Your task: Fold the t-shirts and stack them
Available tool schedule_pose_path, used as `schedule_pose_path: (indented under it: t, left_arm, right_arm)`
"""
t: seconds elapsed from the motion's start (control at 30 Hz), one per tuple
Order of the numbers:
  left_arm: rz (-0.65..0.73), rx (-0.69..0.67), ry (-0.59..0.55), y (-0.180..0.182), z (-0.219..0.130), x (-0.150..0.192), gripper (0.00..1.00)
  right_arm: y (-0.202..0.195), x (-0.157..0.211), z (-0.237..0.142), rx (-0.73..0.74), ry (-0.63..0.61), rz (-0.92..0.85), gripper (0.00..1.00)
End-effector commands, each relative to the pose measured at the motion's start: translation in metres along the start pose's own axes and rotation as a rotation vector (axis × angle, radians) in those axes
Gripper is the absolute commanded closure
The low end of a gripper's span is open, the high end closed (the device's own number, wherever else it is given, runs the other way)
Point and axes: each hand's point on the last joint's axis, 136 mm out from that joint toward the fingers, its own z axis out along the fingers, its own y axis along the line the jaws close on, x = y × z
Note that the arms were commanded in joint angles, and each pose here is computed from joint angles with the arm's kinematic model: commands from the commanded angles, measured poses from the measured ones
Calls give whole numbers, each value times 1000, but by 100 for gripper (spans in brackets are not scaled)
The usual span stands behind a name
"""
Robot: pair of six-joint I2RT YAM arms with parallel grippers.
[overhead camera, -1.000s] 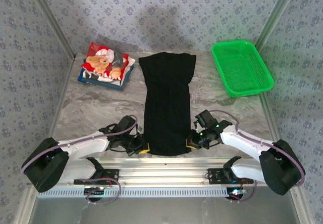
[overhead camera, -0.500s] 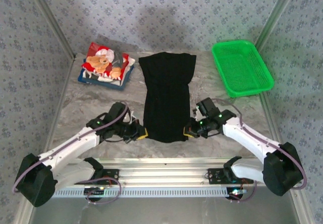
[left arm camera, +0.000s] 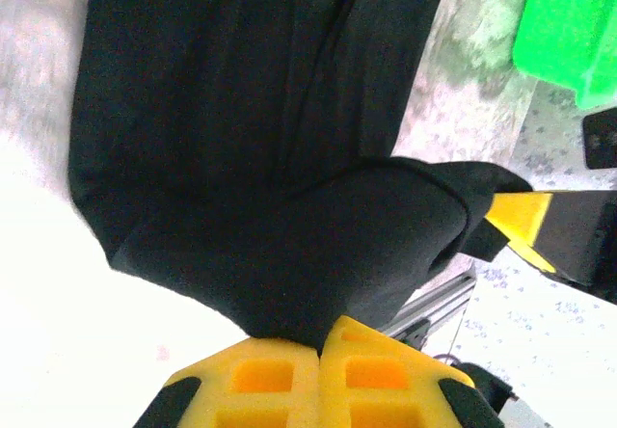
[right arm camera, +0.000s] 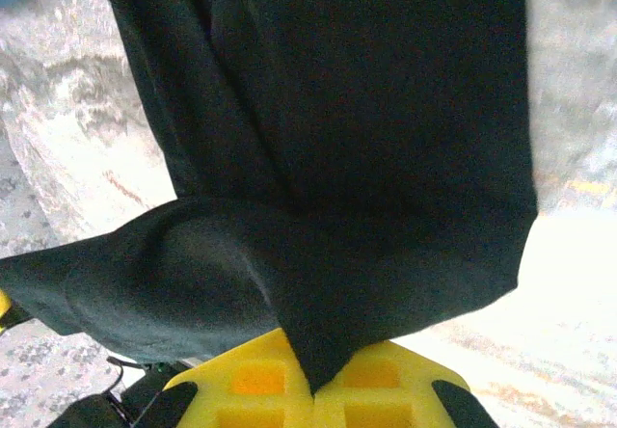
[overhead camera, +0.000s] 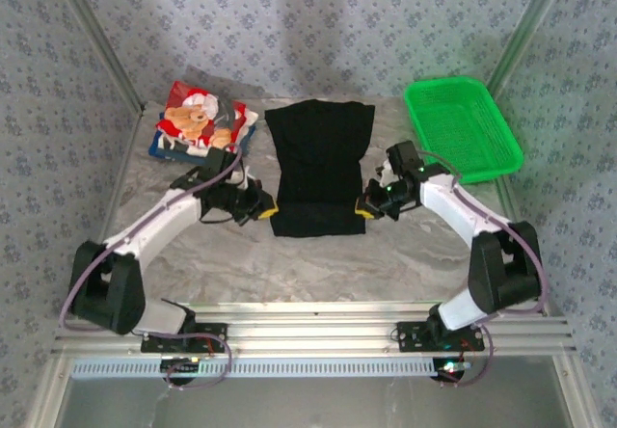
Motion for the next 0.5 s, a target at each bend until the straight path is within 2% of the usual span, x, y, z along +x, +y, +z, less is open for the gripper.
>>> schedule_pose_path:
  t: [0.0, 0.17, 0.47]
  left_arm:
    - [78, 12, 22, -17, 0, -18, 100]
    - [91, -7, 47, -19, 22, -47, 100]
    - [68, -80, 62, 4, 57, -90, 100]
  right_arm:
    - [2, -19, -4, -4, 11, -32, 100]
    - [3, -52, 3, -14, 14, -31, 100]
    - [-12, -100, 29, -5, 43, -2, 100]
